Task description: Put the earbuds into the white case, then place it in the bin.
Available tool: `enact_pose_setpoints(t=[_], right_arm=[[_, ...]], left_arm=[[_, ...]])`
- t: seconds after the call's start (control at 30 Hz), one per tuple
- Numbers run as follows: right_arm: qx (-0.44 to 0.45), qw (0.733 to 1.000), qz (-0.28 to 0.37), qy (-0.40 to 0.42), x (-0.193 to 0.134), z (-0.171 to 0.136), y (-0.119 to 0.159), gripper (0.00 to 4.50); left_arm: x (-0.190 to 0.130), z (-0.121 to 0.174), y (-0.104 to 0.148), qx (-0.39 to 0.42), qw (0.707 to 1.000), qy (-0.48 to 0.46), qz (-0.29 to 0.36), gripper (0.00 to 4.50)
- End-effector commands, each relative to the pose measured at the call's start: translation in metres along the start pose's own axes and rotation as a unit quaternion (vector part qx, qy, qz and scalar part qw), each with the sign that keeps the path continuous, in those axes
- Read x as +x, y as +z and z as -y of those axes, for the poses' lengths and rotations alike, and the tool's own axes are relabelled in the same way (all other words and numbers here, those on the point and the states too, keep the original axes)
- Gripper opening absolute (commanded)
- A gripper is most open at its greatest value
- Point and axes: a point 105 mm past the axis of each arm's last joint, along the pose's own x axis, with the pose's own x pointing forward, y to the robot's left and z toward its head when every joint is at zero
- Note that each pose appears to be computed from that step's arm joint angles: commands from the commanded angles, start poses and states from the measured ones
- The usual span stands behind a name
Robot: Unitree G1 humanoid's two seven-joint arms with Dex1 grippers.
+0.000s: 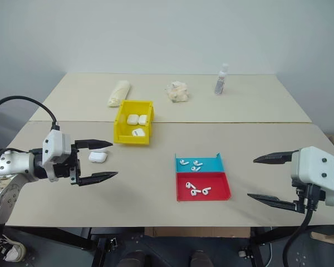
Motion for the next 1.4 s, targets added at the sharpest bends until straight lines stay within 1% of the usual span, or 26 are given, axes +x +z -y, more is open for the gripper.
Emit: enact_pose_setpoints(t=[0.03,0.1,0.17,0.2,0.23,0.3,0.33,0.4,0.43,0.47,0.57,0.6,0.67,0.73,0.77,0.83,1.0,1.1,1.17,1.23,1.27,1.4], right_arm=[[-0.021,1.0,-0.004,-0.009,-0.003,0.004,0.006,4.49],[-0.016,1.0,-0.005,-0.007,-0.004,0.002,0.006,4.49],[-0.012,1.0,-0.007,-0.005,-0.004,0.001,0.004,4.49],[-0.011,1.0,-0.008,-0.005,-0.004,0.0,0.003,4.49],[-0.01,1.0,-0.009,-0.006,-0.003,0.0,0.002,4.49],[-0.006,1.0,-0.01,-0.008,-0.002,0.001,0.001,4.49],[-0.004,1.0,-0.01,-0.009,-0.001,0.001,0.001,4.49],[0.004,1.0,-0.013,-0.01,0.0,-0.001,-0.001,4.49],[0.008,1.0,-0.013,-0.009,0.001,-0.002,-0.002,4.49],[0.012,1.0,-0.014,-0.008,0.002,-0.003,-0.003,4.49],[0.022,1.0,-0.011,-0.005,0.006,-0.007,-0.005,4.49],[0.025,1.0,-0.011,-0.005,0.008,-0.007,-0.006,4.49],[0.032,0.999,-0.004,-0.004,0.011,-0.007,-0.006,4.49],[0.036,0.999,0.001,-0.004,0.014,-0.007,-0.006,4.49],[0.037,0.999,0.002,-0.004,0.015,-0.006,-0.007,4.49],[0.041,0.999,0.0,-0.005,0.018,-0.004,-0.008,4.49],[0.049,0.999,0.002,-0.009,0.018,-0.002,-0.008,4.49],[0.055,0.998,-0.005,-0.016,0.017,-0.002,-0.011,4.49],[0.057,0.998,-0.005,-0.018,0.017,-0.004,-0.011,4.49],[0.059,0.998,-0.006,-0.02,0.016,-0.005,-0.011,4.49],[0.061,0.998,-0.008,-0.022,0.015,-0.006,-0.011,4.49],[0.067,0.997,-0.012,-0.03,0.013,-0.011,-0.012,4.49]], left_arm=[[-0.002,-0.007,0.003,0.014,0.997,0.05,-0.057,4.5],[-0.004,-0.009,0.015,-0.02,0.997,0.066,-0.038,4.5],[-0.006,-0.019,0.028,-0.037,0.993,0.108,-0.028,4.5],[-0.007,-0.025,0.028,-0.057,0.99,0.125,-0.042,4.5],[-0.009,-0.032,0.025,-0.075,0.984,0.143,-0.079,4.5],[-0.015,-0.05,0.016,-0.107,0.962,0.208,-0.14,4.5],[-0.021,-0.059,0.012,-0.131,0.946,0.248,-0.162,4.5],[-0.036,-0.074,-0.005,-0.206,0.895,0.329,-0.222,4.5],[-0.042,-0.075,-0.013,-0.236,0.876,0.339,-0.248,4.5],[-0.048,-0.075,-0.019,-0.258,0.864,0.343,-0.264,4.5],[-0.068,-0.076,-0.033,-0.297,0.839,0.341,-0.303,4.5],[-0.078,-0.078,-0.039,-0.307,0.824,0.352,-0.32,4.5],[-0.094,-0.082,-0.05,-0.336,0.797,0.372,-0.336,4.5],[-0.1,-0.084,-0.056,-0.352,0.78,0.385,-0.345,4.5],[-0.099,-0.084,-0.06,-0.367,0.776,0.377,-0.348,4.5],[-0.101,-0.084,-0.072,-0.407,0.755,0.367,-0.359,4.5],[-0.099,-0.092,-0.081,-0.461,0.723,0.361,-0.367,4.5],[-0.09,-0.096,-0.092,-0.489,0.694,0.367,-0.38,4.5],[-0.087,-0.097,-0.096,-0.488,0.683,0.373,-0.395,4.5],[-0.086,-0.099,-0.099,-0.48,0.679,0.38,-0.404,4.5],[-0.083,-0.099,-0.1,-0.492,0.675,0.376,-0.401,4.5],[-0.077,-0.099,-0.107,-0.498,0.67,0.368,-0.409,4.5]])
